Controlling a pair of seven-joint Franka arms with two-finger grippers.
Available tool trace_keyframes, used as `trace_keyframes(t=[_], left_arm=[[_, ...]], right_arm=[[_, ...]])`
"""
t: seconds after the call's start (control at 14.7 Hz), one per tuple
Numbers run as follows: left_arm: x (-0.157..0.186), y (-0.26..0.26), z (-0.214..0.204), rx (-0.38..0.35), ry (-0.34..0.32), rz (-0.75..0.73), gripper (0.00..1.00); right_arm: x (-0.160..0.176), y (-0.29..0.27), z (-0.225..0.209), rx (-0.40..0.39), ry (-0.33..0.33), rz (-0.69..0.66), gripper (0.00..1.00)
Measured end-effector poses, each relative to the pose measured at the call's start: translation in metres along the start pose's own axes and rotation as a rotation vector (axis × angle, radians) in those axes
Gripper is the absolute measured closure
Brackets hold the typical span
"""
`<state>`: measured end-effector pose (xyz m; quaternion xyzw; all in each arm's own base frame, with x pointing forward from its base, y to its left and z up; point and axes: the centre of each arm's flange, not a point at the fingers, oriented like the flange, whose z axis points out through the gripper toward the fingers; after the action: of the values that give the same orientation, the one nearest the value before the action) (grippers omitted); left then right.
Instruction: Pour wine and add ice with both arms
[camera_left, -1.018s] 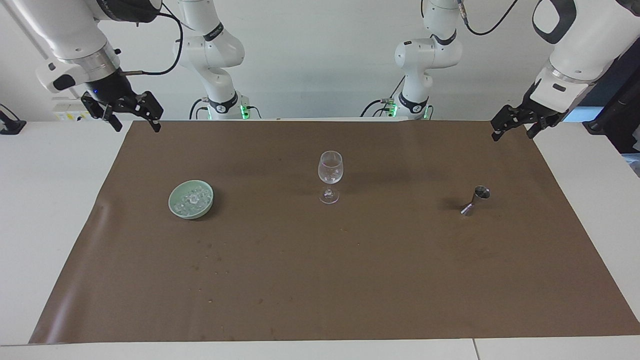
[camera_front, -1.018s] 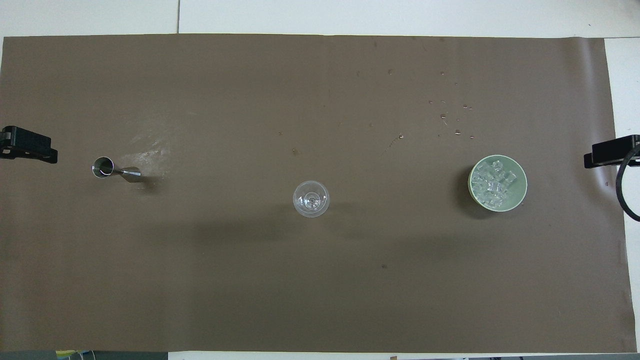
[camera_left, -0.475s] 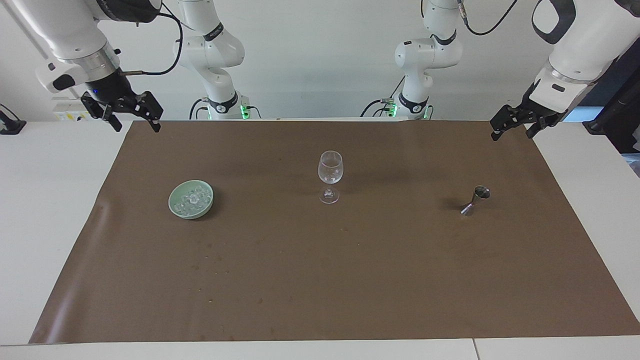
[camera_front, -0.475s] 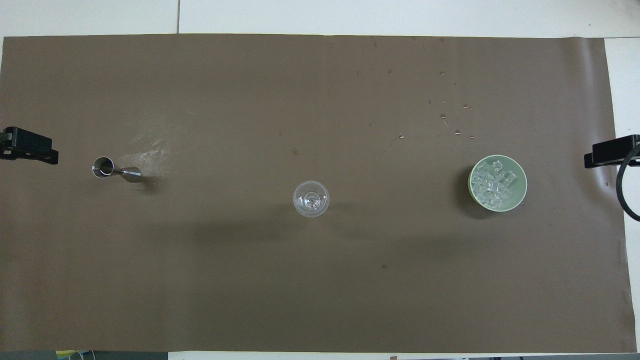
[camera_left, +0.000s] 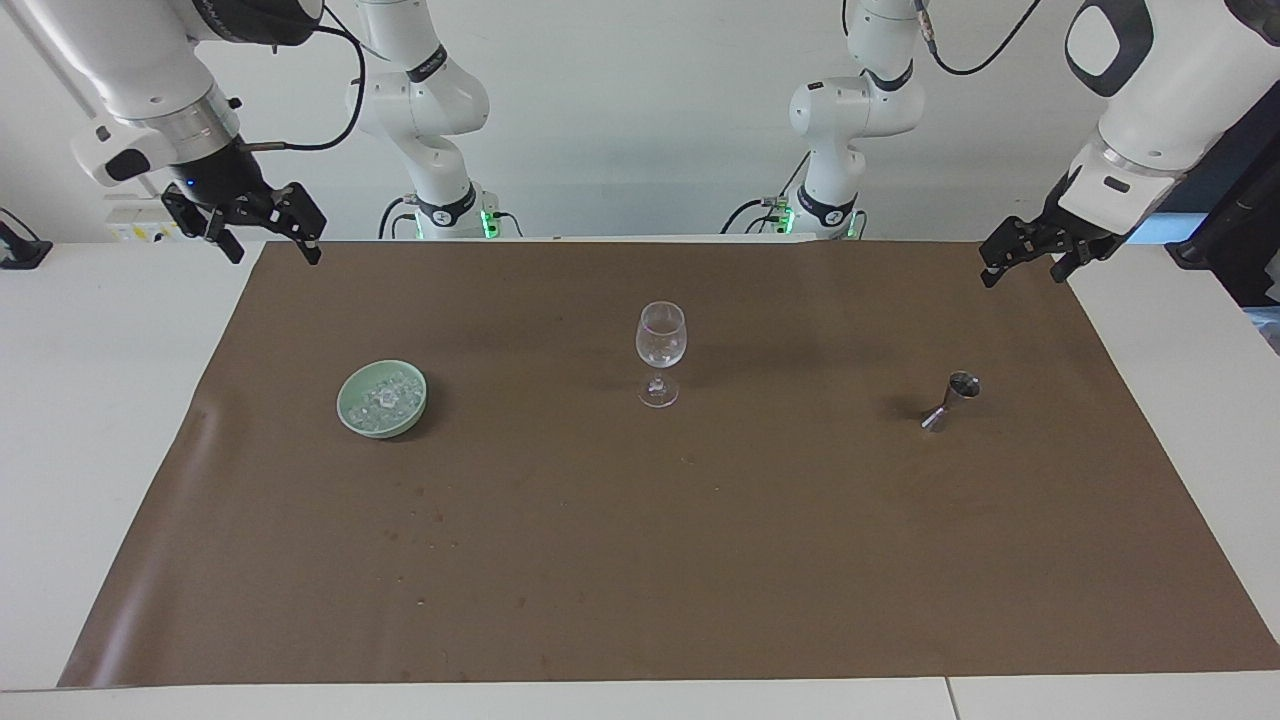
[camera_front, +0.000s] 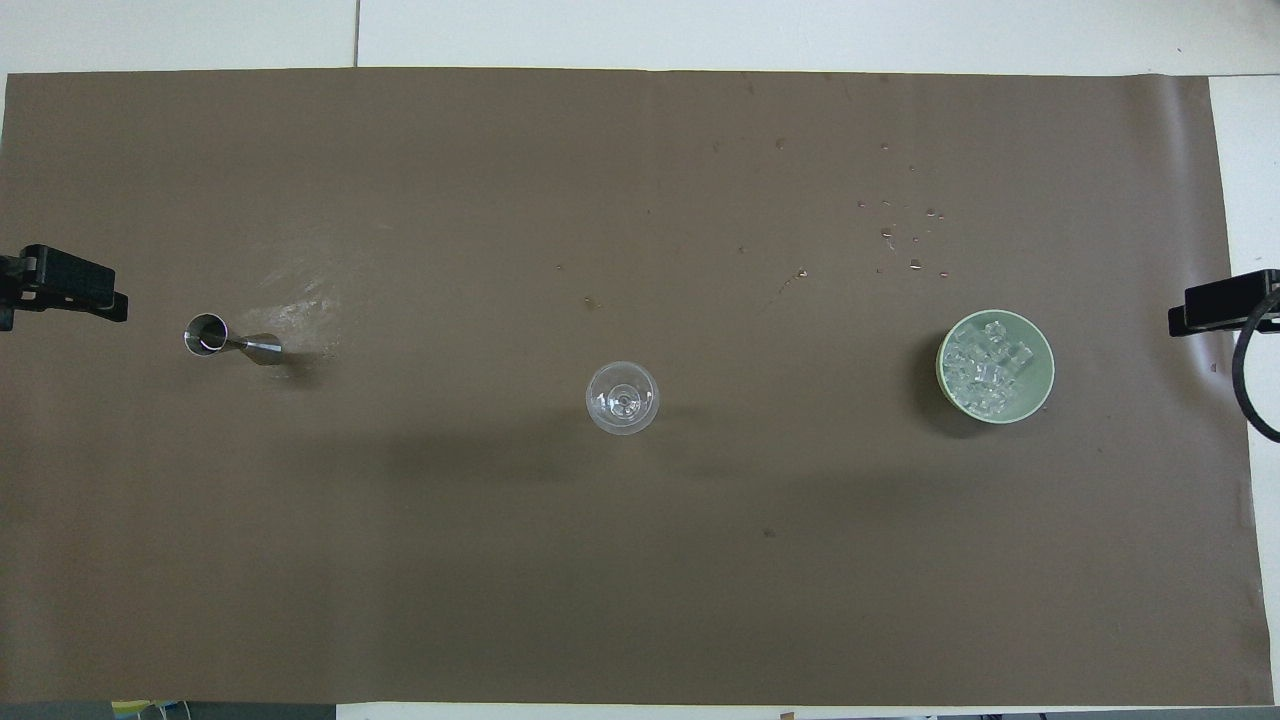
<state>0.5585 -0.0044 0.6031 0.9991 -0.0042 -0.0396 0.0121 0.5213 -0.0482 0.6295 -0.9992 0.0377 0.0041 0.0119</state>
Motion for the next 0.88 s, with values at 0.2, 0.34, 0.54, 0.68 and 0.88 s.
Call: trace_keyframes(t=[0.2,0.34,0.54,0.68,0.88], left_arm=[[0.018,-0.011,0.021,-0.018,-0.036,-0.022,0.0],[0.031,-0.022,0.033,-0.056,-0.052,-0.046,0.0],[0.046,-0.05,0.051,-0.091,-0.081,-0.096,0.0],[0.052,-0.062,0.064,-0.1,-0.101,-0.153,0.0],[0.062,-0.078,0.082,-0.135,-0.132,-0.296,0.0]], right_arm=[[0.0,0.0,0.0,0.0,0.0,0.001,0.0],[0.0,0.0,0.0,0.0,0.0,0.001,0.0],[0.0,0.001,0.0,0.0,0.0,0.001,0.0],[0.0,0.001,0.0,0.0,0.0,0.001,0.0],[0.0,0.001,0.0,0.0,0.0,0.001,0.0]])
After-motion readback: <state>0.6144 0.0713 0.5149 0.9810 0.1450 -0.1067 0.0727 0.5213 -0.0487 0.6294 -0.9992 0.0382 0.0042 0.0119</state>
